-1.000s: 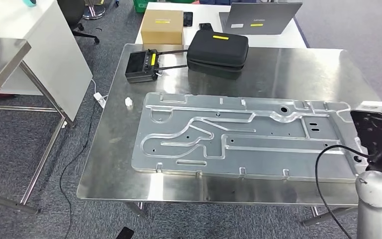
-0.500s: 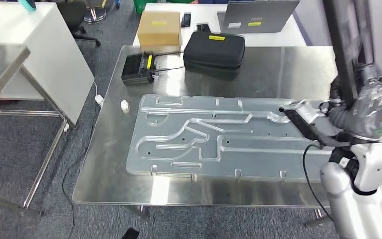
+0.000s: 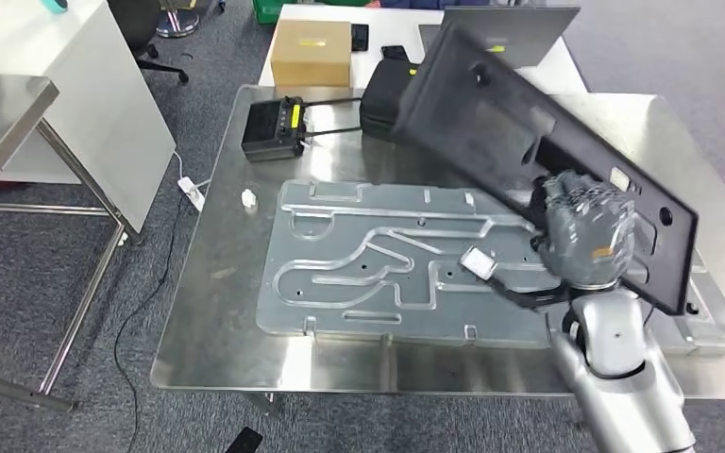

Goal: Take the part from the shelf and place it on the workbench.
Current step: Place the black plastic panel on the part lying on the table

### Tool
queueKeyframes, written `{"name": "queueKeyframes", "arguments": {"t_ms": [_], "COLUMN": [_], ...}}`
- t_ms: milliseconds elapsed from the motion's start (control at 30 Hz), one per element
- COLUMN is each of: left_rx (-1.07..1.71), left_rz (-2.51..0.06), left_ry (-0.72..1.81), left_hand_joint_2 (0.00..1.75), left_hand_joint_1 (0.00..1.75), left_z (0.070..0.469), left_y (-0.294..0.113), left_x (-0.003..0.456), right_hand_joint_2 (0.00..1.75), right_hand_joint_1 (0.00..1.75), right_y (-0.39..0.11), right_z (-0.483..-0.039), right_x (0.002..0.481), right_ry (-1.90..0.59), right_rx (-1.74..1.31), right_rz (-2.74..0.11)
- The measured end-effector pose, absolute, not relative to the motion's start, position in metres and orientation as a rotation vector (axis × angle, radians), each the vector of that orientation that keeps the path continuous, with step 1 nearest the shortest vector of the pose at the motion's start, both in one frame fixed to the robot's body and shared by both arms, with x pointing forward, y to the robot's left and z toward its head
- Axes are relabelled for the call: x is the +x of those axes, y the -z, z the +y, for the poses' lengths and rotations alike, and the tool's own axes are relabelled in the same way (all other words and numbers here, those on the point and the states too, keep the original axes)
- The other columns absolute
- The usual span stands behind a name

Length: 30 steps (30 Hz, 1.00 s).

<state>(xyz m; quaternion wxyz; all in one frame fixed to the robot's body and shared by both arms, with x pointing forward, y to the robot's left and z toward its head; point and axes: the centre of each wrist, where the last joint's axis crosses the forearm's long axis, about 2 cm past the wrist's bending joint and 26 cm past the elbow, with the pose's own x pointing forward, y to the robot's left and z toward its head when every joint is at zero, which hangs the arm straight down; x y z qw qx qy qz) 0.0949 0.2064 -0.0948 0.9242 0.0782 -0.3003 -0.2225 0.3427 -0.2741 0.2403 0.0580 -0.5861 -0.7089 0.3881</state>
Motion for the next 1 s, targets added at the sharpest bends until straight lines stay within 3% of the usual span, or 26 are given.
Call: {"name": "queueKeyframes", "arguments": {"t_ms": [600,1000], "left_rx": [0.145,0.131], "left_rz": [-0.623,-0.623], "left_ry": [0.480,0.478], "left_hand_joint_2": [1.75,1.75], "left_hand_joint_1": [0.00,0.00], "left_z": [0.204,0.205], "left_y": [0.094,0.094], "left_x": [0.098,0.099], "right_hand_joint_2": [1.75,1.75], "right_hand_joint_1": [1.75,1.75], "right_y": [-0.163,-0.139], "right_z": [-0.253,-0.254], "right_x": [0.339,0.341], "right_ry": [-1.483,-1.578], "right_rx": [-1.623,-1.629], "right_rz": [-1.961,-1.798]}}
